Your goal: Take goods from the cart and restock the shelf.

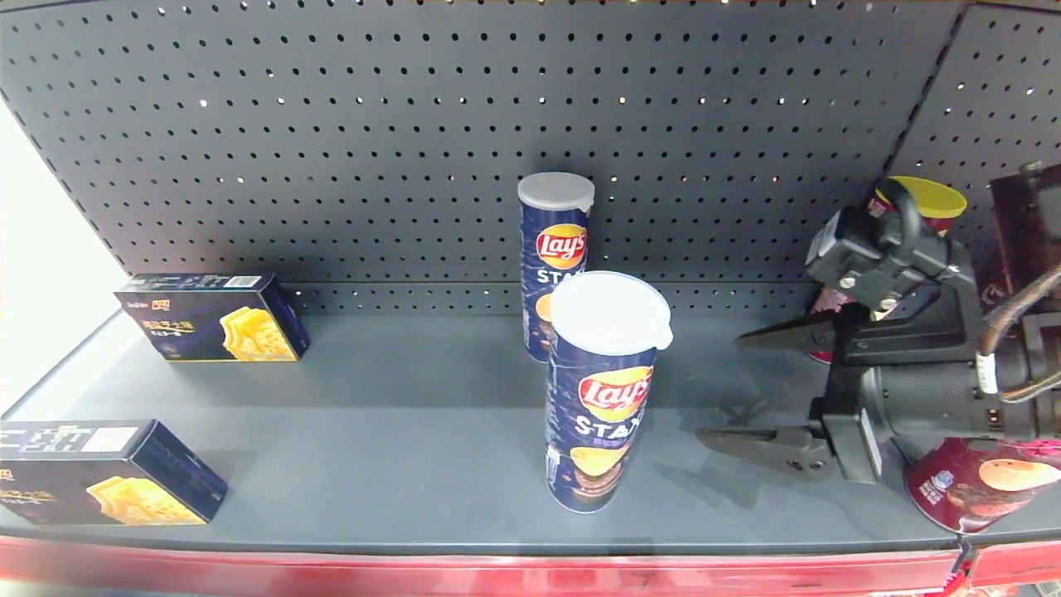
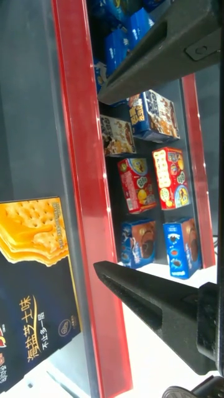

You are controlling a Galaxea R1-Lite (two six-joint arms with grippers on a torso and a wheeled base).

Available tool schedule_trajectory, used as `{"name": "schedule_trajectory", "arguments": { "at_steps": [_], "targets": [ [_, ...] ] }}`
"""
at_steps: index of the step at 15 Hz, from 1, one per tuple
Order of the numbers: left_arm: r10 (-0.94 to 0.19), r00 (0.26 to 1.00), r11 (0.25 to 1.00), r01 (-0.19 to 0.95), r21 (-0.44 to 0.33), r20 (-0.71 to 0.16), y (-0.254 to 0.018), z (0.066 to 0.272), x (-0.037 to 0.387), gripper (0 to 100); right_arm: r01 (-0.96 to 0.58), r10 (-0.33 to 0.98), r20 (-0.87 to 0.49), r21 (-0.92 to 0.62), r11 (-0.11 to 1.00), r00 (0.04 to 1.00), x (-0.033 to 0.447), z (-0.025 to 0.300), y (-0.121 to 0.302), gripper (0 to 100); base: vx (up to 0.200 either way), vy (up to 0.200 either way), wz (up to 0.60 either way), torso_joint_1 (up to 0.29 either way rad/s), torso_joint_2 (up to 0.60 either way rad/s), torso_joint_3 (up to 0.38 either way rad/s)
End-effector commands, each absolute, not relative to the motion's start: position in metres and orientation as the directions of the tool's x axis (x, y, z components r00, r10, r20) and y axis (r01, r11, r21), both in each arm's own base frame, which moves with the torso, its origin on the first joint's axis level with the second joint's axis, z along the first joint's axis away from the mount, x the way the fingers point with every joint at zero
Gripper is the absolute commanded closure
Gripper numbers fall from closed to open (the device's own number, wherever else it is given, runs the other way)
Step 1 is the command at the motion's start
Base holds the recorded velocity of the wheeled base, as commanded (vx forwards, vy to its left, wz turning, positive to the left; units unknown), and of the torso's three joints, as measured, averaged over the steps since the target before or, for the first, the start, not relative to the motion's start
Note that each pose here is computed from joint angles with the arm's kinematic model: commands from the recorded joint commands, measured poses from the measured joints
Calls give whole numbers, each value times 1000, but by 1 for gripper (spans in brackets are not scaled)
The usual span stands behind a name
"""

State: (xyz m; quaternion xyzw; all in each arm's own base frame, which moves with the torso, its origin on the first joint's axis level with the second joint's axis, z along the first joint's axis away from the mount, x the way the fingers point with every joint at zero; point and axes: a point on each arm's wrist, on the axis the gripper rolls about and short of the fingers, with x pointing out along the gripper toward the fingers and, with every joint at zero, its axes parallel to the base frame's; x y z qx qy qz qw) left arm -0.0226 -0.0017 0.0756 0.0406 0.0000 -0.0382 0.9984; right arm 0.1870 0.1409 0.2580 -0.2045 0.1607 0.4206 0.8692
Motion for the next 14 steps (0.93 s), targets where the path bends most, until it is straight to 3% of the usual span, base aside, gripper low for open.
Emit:
{"name": "schedule_trajectory", "arguments": {
  "at_steps": [1,14],
  "targets": [
    [-75,997,994,75,81,-5,-2,76,-23,0,-795,637,-499,-210,569,588,204,241,153,0,0,0,0,0,0,0],
    [-75,997,994,75,81,-5,-2,76,-23,0,-775,595,-533,-208,597,601,227,216,177,0,0,0,0,0,0,0]
  ]
}}
